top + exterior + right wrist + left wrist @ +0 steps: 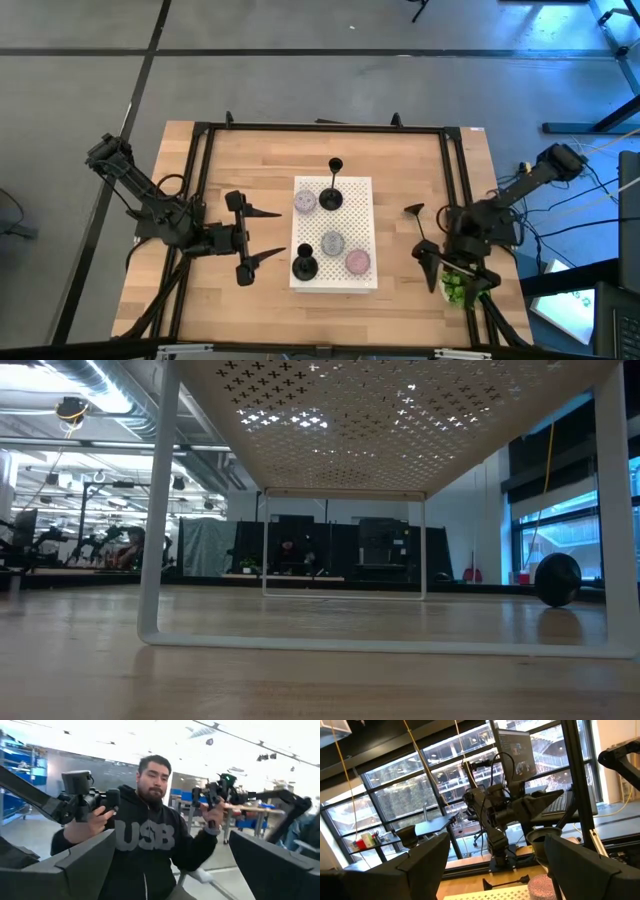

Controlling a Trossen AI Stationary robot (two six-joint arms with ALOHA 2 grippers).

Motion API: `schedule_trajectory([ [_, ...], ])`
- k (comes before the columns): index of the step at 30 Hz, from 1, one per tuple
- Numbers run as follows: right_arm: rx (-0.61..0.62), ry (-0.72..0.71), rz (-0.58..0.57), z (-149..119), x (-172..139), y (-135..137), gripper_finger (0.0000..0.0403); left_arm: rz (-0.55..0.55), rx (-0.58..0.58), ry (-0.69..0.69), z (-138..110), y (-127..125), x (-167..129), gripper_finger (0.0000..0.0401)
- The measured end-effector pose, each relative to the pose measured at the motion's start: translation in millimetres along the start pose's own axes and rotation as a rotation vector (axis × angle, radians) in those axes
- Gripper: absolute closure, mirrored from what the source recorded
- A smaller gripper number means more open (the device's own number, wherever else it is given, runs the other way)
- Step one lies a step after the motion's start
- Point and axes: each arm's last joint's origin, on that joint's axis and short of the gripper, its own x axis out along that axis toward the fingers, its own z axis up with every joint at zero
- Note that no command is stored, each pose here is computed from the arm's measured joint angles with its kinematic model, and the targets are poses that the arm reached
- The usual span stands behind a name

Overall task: Pick & Place candle stick holders
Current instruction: Put the candle holder on the shelf

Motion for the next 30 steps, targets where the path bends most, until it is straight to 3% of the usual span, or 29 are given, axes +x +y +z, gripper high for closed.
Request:
schedule_trajectory([
  [3,-0.024,-0.048,0.033,4.9,2.1,4.5,0.001,0.0,0.0,0.0,0.1,0.0,0.0,0.0079],
  [9,-0.142,-0.087,0.232,7.8,5.2,17.3,0.001,-0.02,0.011,-0.004,-0.2,-0.9,0.1,0.0079],
  [14,-0.147,-0.088,0.224,7.9,5.5,17.6,0.0011,-0.033,0.013,-0.01,-0.1,-1.3,0.1,0.0079],
  [17,-0.066,-0.065,0.209,6.4,5.4,16.4,0.0011,-0.032,0.012,-0.01,-0.1,-1.3,0.1,0.0079],
  [20,0.102,-0.001,0.027,-0.2,4.2,7.2,0.0011,-0.033,0.012,-0.01,-0.1,-1.3,0.1,0.0079],
  [25,0.238,-0.023,-0.515,-4.9,-2.6,-12.6,0.001,-0.032,0.011,-0.01,-0.1,-1.1,0.3,0.0079],
  [27,0.25,-0.074,-0.597,-1.7,-3.9,-14.5,0.001,-0.032,0.008,-0.01,-0.1,-1.1,0.3,0.0079],
  [30,0.245,-0.105,-0.604,1.1,-4.0,-14.6,0.001,-0.032,0.01,-0.01,-0.1,-1.1,0.3,0.0079],
])
